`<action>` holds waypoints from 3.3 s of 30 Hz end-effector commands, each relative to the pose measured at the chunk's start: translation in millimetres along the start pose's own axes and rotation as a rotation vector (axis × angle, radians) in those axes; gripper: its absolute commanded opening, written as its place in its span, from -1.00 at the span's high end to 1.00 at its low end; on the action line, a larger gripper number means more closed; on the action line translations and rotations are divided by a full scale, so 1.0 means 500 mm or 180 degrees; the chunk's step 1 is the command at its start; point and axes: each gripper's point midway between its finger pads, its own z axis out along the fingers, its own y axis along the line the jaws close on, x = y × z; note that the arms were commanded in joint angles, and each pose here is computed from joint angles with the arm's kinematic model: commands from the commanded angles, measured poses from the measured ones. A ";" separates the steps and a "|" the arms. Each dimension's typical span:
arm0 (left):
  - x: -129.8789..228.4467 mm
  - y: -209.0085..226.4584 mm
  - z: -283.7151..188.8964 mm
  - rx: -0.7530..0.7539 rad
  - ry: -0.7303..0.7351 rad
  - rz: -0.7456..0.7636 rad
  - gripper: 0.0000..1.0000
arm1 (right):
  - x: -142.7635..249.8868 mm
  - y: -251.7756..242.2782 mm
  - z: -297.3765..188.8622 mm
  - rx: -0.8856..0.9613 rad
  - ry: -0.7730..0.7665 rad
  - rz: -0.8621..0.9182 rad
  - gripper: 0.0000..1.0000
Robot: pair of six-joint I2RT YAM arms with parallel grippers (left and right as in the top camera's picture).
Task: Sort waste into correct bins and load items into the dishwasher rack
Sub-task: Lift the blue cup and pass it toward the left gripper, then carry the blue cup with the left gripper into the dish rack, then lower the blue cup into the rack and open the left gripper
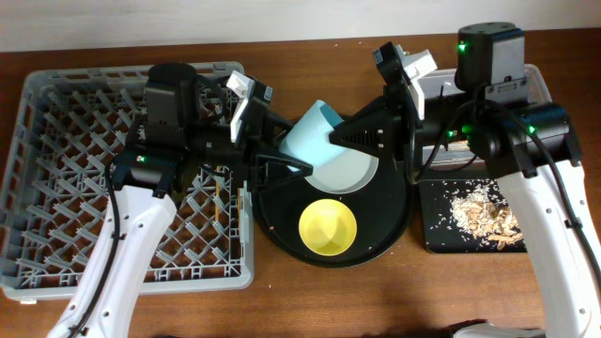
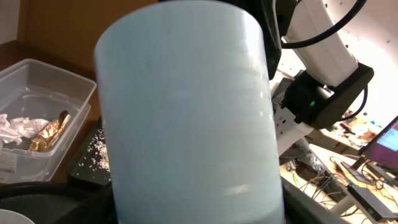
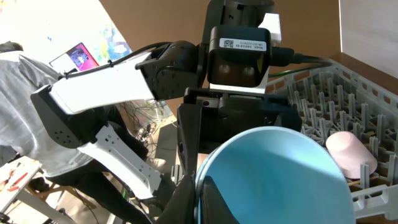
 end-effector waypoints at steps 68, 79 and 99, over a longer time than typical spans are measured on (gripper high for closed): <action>0.407 0.265 -0.493 -0.4588 0.0641 -0.2589 0.52 | 0.288 -0.239 -0.226 0.2581 0.0945 0.1865 0.81; 0.421 0.267 -0.468 -0.4372 0.0591 -0.2645 -0.09 | 0.291 -0.236 -0.225 0.2573 0.0958 0.1890 0.79; 0.374 0.256 -0.473 -0.4464 0.0397 -0.2307 1.00 | 0.297 -0.240 -0.233 0.2653 0.1013 0.1887 0.56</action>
